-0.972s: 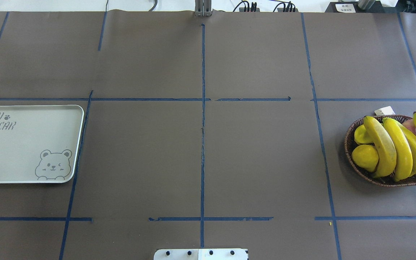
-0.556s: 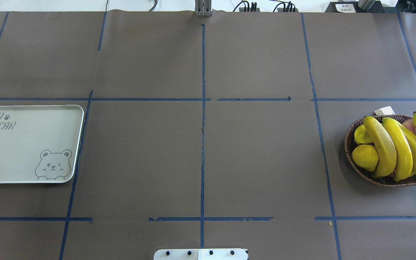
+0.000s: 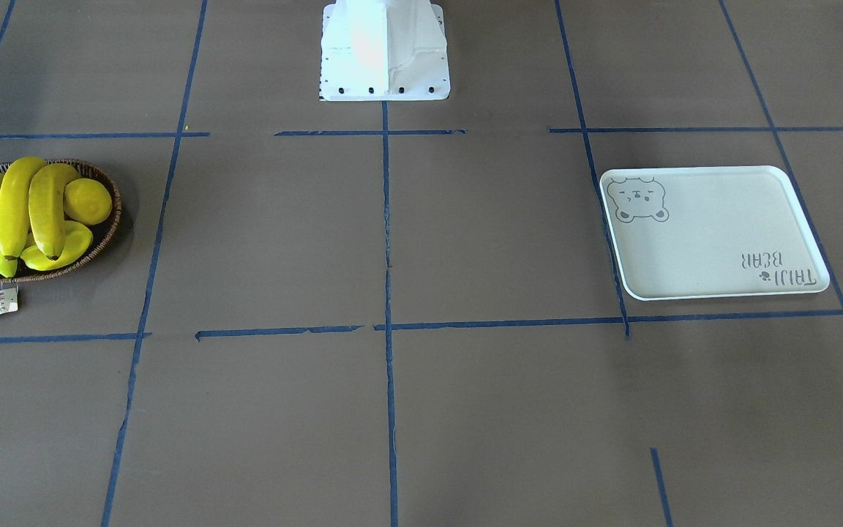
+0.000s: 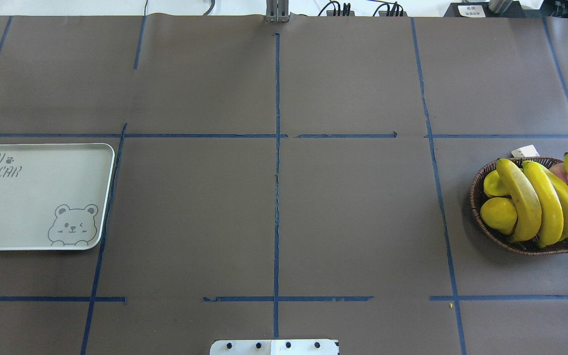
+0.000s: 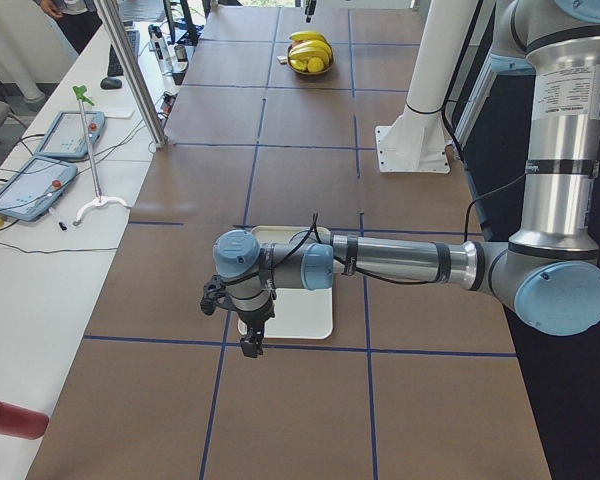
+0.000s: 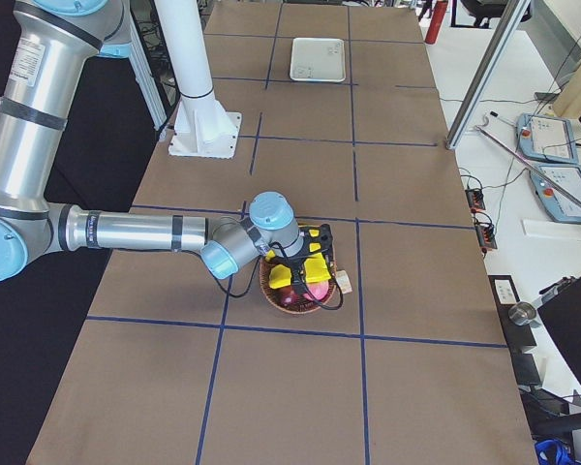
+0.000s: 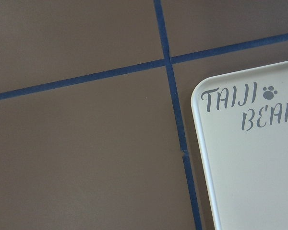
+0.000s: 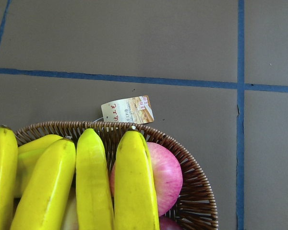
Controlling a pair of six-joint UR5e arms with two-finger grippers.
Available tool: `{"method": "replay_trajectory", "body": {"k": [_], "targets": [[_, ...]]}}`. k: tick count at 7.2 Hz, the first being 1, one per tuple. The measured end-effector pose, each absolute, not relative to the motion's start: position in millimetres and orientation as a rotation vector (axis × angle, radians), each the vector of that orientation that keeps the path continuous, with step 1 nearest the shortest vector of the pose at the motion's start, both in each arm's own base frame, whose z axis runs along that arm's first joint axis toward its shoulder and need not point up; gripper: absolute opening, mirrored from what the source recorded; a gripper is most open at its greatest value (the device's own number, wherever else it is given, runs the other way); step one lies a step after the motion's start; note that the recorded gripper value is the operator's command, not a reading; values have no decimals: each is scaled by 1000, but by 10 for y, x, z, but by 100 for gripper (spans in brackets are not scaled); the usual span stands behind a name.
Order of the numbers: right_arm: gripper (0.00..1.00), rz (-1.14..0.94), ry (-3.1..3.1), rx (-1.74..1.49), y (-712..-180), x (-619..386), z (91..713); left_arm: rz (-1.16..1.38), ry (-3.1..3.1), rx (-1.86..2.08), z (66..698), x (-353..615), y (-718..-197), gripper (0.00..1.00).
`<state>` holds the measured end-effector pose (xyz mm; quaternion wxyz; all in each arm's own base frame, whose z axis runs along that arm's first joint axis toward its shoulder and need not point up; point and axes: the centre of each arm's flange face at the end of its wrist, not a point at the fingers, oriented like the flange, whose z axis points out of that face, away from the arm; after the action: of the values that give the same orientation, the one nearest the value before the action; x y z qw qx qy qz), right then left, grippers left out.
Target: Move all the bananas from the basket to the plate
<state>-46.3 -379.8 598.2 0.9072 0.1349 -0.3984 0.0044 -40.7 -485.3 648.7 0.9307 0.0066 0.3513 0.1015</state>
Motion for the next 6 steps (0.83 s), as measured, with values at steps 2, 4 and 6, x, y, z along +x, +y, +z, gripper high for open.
{"method": "replay_trajectory", "body": {"k": [2, 4, 6], "targets": [[98, -32, -773, 263, -3764, -717, 6132, 207, 721, 12, 6491, -406, -4847, 100], [97, -75, -744, 238, -3737, -930, 6285, 207, 720, 11, 6494, -407, -4846, 100], [74, -91, -741, 231, -3729, -1005, 6306, 207, 719, 11, 6495, -407, -4846, 100]]}}
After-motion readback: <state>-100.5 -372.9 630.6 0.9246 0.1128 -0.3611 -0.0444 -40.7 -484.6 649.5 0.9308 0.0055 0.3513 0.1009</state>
